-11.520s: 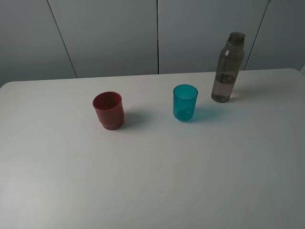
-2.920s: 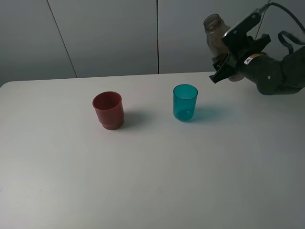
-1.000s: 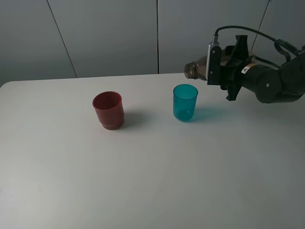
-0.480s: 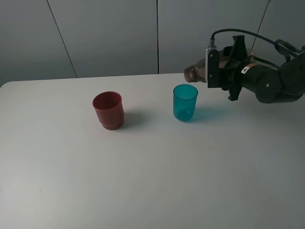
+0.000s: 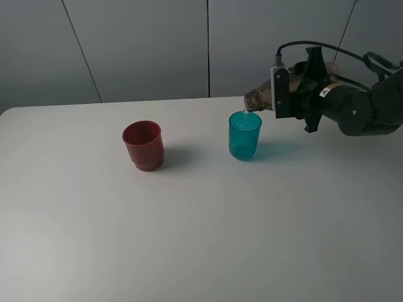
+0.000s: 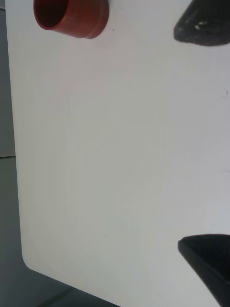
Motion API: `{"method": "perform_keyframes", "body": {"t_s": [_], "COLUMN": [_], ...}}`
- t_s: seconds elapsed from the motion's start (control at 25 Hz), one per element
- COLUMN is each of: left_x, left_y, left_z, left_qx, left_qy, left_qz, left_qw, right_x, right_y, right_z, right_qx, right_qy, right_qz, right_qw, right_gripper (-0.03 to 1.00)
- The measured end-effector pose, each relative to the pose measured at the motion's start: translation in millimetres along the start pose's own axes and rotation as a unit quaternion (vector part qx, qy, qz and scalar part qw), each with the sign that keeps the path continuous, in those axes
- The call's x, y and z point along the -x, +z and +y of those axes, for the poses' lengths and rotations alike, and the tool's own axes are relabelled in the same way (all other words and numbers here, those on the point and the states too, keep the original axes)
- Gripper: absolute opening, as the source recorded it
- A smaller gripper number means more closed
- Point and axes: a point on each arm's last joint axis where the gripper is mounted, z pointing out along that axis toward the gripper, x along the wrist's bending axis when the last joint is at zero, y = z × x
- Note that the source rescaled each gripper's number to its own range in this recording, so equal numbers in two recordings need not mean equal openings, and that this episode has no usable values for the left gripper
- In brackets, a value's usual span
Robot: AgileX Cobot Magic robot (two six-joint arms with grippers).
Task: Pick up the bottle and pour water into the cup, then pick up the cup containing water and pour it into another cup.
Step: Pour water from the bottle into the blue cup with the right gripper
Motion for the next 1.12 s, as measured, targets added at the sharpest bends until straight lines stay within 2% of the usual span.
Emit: {"method": "perform_keyframes", "body": {"t_s": [0.32,0.56,1.12], "left_x": [0.0,0.0,0.0], "left_y": [0.0,0.0,0.0], "left_z": [0.0,0.0,0.0], "left_qx": [0.0,0.0,0.0], "left_qy": [0.0,0.0,0.0], "left_qz": [0.0,0.0,0.0], "left_qw": [1.0,1.0,1.0], "right_x": [-0.2,-0.2,2.2], "right_y": [0.2,0.2,0.2], "right_z": [-3.3,-3.3,-3.7], "right_qx": [-0.005,-0.005,-0.008], "right_qy": [-0.004,-0.046,-0.078], "right_qz": [0.0,0.001,-0.012], "right_qw": [1.0,0.999,0.997], "right_gripper": [0.05,0.05,0.05]}}
